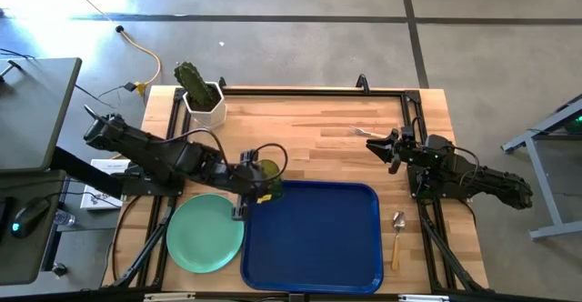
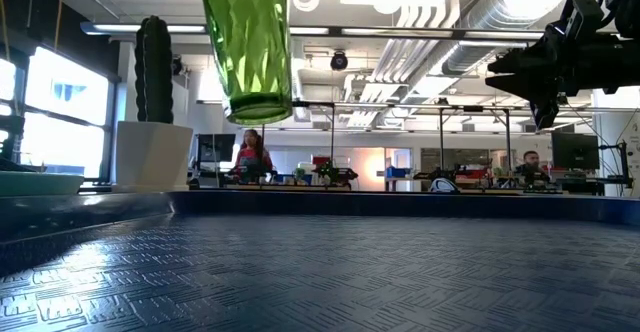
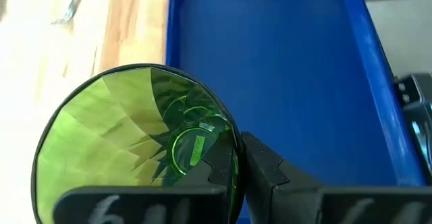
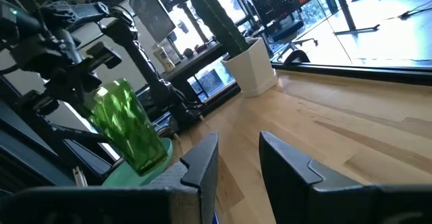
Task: Pick and place plate/cup/fork/spoon on tray
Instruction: Put the green glass on the blue tray
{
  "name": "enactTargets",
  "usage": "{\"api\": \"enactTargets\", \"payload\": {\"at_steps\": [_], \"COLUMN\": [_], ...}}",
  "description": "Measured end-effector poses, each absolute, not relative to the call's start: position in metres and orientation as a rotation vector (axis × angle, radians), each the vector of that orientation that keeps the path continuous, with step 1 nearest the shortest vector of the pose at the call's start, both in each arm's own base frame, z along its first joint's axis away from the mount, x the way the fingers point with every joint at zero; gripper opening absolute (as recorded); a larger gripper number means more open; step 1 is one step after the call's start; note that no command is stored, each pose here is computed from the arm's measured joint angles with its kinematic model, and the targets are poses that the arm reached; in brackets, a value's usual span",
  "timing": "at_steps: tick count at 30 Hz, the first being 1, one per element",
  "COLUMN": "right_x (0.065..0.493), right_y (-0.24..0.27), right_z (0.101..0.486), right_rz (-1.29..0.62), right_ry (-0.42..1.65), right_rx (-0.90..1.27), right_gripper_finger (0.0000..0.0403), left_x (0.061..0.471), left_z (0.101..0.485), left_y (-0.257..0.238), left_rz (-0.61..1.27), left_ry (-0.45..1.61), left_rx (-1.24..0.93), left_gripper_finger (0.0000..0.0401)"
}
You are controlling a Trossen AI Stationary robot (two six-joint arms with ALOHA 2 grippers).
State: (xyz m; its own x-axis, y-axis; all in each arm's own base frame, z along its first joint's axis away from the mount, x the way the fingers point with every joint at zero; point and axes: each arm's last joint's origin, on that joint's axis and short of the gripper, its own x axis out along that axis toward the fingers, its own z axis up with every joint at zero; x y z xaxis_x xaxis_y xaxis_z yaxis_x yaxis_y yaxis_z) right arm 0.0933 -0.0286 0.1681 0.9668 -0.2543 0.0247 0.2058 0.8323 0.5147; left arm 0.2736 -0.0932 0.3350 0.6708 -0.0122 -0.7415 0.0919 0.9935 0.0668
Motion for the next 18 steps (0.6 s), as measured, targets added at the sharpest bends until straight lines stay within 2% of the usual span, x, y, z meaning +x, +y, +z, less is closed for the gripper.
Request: {"api": "enactTargets", "payload": {"at_steps": [8, 18], "right_x": [0.093, 0.093], "right_y": [-0.029, -0.029], "right_z": [0.168, 0.168], "right_rz": [-0.244, -0.244], "right_ry": [-0.094, -0.094], "right_rx": [0.534, 0.534], "right_gripper_finger": [0.0099, 0.0099], "left_x": [0.273, 0.298], "left_z": [0.328, 0.288], "left_y": [-0.109, -0.121], "left_rz": [-0.221, -0.288], "left_ry": [0.862, 1.000], "left_rx": [0.245, 0.313], "left_gripper_finger": [0.0008, 0.0008]}}
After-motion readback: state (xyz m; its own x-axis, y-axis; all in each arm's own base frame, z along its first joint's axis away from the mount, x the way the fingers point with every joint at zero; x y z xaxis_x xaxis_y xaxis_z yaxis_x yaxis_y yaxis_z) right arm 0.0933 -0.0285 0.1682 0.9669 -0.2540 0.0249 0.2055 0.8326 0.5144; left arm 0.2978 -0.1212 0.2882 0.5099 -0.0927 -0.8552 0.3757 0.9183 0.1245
